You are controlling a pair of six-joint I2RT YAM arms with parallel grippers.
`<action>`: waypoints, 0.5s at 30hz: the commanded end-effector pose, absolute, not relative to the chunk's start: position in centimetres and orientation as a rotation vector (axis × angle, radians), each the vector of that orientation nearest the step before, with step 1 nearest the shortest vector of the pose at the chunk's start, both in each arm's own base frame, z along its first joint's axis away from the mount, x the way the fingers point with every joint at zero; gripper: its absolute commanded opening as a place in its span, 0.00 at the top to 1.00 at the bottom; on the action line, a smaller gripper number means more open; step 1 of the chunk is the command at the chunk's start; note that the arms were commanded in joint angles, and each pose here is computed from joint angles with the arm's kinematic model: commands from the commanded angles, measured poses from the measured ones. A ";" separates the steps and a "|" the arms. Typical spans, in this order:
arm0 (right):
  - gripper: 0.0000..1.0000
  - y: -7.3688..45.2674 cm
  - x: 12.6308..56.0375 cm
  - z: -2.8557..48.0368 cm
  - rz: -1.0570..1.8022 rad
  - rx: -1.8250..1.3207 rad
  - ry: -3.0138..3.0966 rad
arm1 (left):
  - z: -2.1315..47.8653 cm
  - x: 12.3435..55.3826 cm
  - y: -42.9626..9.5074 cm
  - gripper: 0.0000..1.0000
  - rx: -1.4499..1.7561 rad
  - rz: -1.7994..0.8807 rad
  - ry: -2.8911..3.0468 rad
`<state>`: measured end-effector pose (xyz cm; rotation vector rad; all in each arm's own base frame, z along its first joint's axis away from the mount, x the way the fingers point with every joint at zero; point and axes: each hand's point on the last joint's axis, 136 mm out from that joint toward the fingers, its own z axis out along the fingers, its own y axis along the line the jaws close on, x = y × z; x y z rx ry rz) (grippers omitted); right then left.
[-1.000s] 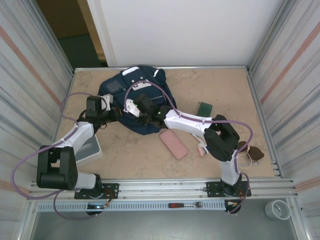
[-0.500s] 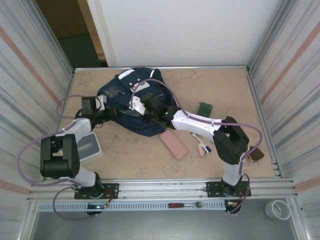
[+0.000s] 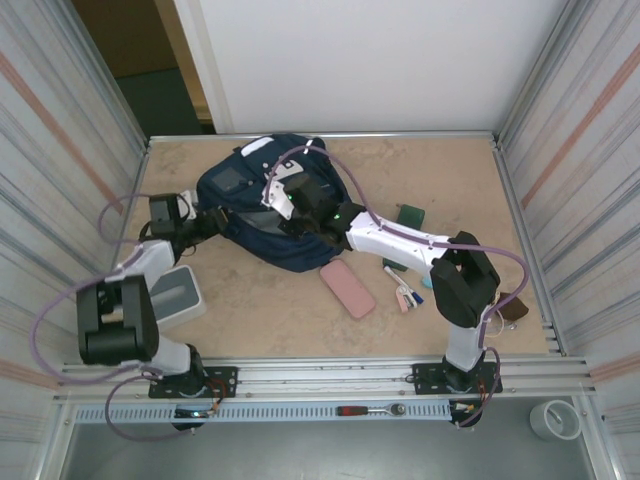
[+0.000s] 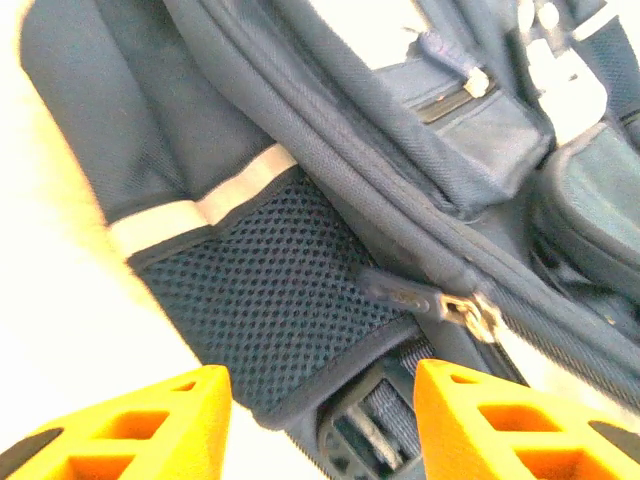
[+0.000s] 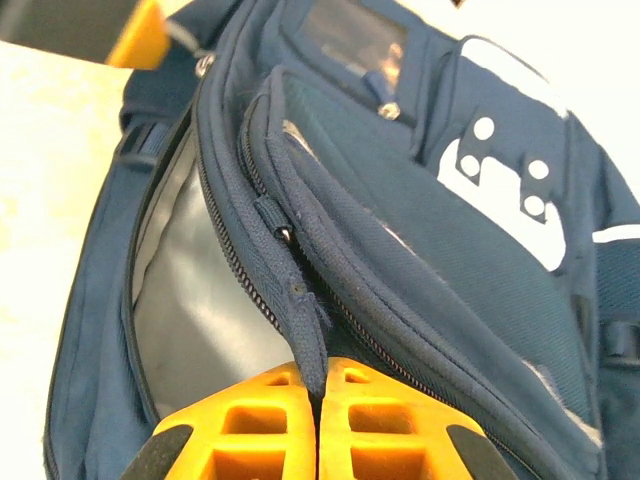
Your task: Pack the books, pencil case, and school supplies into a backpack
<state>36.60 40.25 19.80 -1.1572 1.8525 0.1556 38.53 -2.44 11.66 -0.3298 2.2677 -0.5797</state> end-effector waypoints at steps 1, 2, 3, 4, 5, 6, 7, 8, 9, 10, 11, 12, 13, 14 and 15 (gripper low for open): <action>0.96 39.9 38.1 25.2 0.178 -1.018 1.826 | 17.9 37.5 -3.4 0.41 -0.127 -0.542 2.072; 0.95 40.0 38.1 25.6 0.199 -1.014 1.829 | 19.4 37.0 -4.0 0.38 -0.051 -0.531 2.014; 0.94 40.1 38.2 25.8 0.223 -1.011 1.833 | 20.6 36.5 -4.7 0.36 0.018 -0.514 1.962; 0.94 40.1 38.2 26.0 0.257 -1.007 1.844 | 21.7 35.9 -5.7 0.32 0.099 -0.495 1.910; 0.94 40.2 38.3 26.2 0.298 -0.998 1.856 | 22.7 35.4 -6.7 0.28 0.177 -0.471 1.853; 0.94 40.2 38.3 26.5 0.334 -0.991 1.865 | 23.2 35.1 -7.5 0.26 0.231 -0.446 1.815; 0.93 40.3 38.3 26.5 0.376 -0.991 1.877 | 23.6 34.9 -8.4 0.24 0.295 -0.413 1.783; 0.93 40.4 38.2 26.7 0.413 -0.987 1.886 | 23.9 34.8 -9.2 0.22 0.349 -0.384 1.765; 0.93 40.5 38.1 26.9 0.444 -0.990 1.891 | 24.1 34.8 -9.9 0.21 0.397 -0.371 1.753; 0.93 40.6 38.1 27.1 0.475 -0.987 1.895 | 24.1 34.9 -10.6 0.21 0.446 -0.357 1.748; 0.93 40.7 38.1 27.3 0.503 -0.983 1.899 | 24.0 35.2 -11.3 0.20 0.493 -0.354 1.752; 0.92 40.6 38.2 27.4 0.529 -0.979 1.903 | 23.9 35.4 -11.7 0.20 0.525 -0.354 1.758; 0.92 40.6 38.2 27.7 0.558 -0.969 1.906 | 23.6 35.8 -12.2 0.20 0.558 -0.351 1.772; 0.92 40.6 38.3 27.9 0.586 -0.962 1.908 | 23.4 36.2 -12.5 0.20 0.583 -0.348 1.781; 0.92 40.5 38.3 28.1 0.611 -0.957 1.910 | 23.2 36.7 -12.7 0.19 0.599 -0.341 1.786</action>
